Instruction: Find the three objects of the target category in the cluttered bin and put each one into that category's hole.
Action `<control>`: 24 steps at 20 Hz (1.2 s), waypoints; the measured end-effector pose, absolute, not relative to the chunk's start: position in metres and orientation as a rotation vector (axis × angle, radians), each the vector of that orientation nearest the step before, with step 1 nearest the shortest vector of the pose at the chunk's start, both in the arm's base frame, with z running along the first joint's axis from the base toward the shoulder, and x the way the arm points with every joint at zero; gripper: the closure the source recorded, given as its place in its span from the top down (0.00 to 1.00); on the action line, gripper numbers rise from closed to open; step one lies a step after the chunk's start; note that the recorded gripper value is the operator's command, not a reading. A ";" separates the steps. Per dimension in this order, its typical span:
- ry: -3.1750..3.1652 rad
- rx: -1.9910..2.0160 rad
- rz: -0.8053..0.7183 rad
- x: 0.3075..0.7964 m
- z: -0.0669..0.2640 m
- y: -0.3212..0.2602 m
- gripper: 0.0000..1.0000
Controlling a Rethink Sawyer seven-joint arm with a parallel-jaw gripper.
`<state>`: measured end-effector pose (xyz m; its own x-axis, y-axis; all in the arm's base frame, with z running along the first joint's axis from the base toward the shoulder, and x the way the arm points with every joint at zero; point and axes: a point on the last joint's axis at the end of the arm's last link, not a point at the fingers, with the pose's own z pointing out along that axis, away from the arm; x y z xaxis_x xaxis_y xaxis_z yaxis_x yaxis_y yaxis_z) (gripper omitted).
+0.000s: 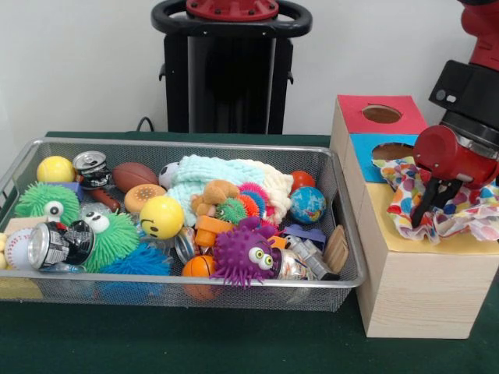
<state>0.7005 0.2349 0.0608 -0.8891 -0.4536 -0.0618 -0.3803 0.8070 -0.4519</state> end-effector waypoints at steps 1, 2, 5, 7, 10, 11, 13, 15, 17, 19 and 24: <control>2.827 -0.656 -0.654 0.701 0.061 0.234 0.00; 2.830 -0.651 -0.650 0.701 0.061 0.233 0.00; 2.835 -0.642 -0.641 0.702 0.061 0.233 0.00; 2.836 -0.640 -0.640 0.703 0.061 0.232 0.00; 2.836 -0.642 -0.641 0.702 0.061 0.233 0.00; 2.836 -0.643 -0.641 0.702 0.061 0.233 0.00; 2.836 -0.642 -0.640 0.702 0.061 0.234 0.00; 2.839 -0.635 -0.635 0.702 0.062 0.233 0.00; 2.845 -0.621 -0.626 0.703 0.062 0.233 0.00; 2.860 -0.589 -0.604 0.705 0.063 0.232 0.00; 2.931 -0.425 -0.501 0.712 0.068 0.226 0.00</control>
